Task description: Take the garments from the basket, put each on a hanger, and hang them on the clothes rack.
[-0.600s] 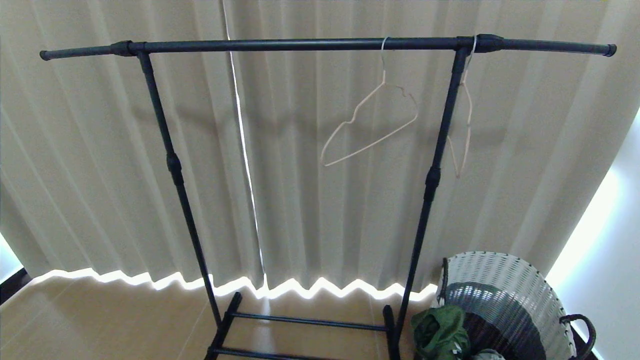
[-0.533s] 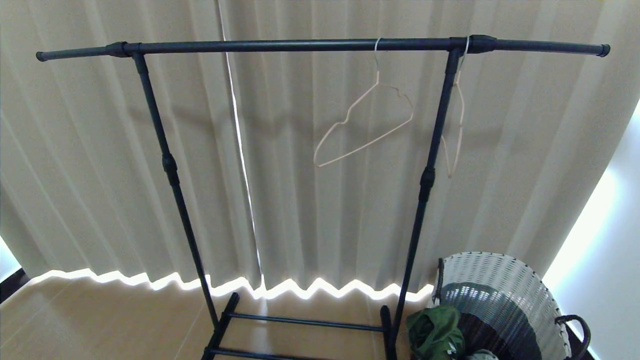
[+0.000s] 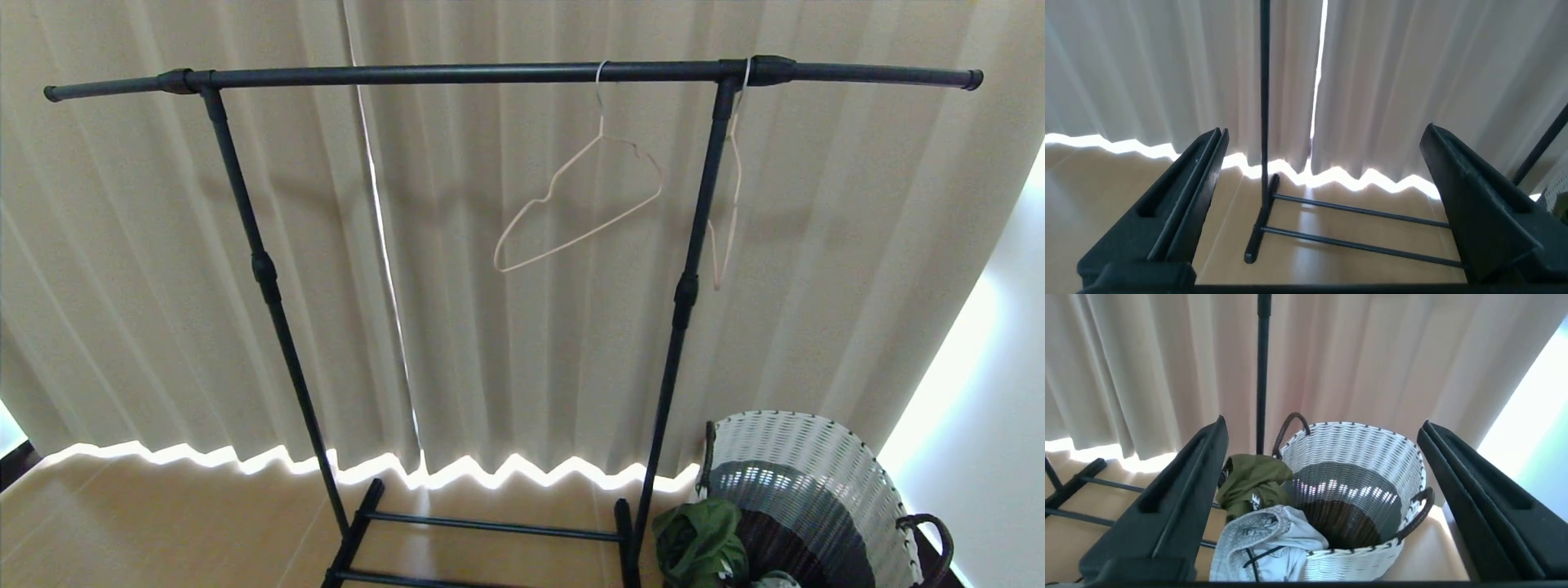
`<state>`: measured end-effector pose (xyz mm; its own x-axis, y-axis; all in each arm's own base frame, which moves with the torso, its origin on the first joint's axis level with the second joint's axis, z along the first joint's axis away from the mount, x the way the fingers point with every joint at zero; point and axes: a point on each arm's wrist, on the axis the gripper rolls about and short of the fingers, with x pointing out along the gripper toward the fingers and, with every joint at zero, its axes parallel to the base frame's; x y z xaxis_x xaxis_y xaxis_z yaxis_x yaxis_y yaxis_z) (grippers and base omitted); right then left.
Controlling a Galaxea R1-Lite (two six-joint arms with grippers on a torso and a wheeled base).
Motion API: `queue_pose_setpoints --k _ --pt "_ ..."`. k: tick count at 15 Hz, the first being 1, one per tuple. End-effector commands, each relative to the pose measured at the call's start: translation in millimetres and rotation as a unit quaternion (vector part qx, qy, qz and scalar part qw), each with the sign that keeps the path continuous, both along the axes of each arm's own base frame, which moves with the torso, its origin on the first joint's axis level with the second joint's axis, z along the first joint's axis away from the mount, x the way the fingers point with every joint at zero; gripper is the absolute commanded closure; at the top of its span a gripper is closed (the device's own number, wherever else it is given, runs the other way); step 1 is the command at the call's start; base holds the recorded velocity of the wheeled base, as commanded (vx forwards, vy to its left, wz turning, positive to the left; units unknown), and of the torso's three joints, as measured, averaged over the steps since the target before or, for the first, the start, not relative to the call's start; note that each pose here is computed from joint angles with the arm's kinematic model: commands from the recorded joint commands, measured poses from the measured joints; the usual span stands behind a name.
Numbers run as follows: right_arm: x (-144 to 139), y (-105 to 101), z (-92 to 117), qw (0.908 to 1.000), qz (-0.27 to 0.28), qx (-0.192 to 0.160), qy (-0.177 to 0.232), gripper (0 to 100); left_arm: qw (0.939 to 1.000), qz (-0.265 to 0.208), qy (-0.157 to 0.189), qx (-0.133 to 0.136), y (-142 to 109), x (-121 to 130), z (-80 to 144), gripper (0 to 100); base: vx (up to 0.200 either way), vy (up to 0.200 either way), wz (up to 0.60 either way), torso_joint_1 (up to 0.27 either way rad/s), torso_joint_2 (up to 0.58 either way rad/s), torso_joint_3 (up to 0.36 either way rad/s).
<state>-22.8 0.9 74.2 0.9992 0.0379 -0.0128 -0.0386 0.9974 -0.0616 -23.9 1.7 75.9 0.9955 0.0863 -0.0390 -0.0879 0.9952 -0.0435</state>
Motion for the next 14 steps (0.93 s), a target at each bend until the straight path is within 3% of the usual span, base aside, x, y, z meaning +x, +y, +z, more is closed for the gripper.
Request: queue_pose_setpoints --k 1,9,14 --pt "0.0 0.0 0.0 1.0 0.0 0.0 0.0 0 1.0 0.001 0.0 -0.001 0.0 0.0 0.0 0 0.0 0.0 0.0 0.0 0.0 0.0" --pt "0.0 0.1 0.0 1.0 0.002 -0.004 0.0 0 1.0 0.001 0.0 -0.001 0.0 0.0 0.0 0 0.0 0.0 0.0 -0.149 0.36 0.207" --pt "0.0 0.0 0.0 1.0 -0.001 0.003 0.0 0 1.0 0.001 0.0 -0.001 0.0 0.0 0.0 0 0.0 0.0 0.0 -0.03 0.08 0.038"
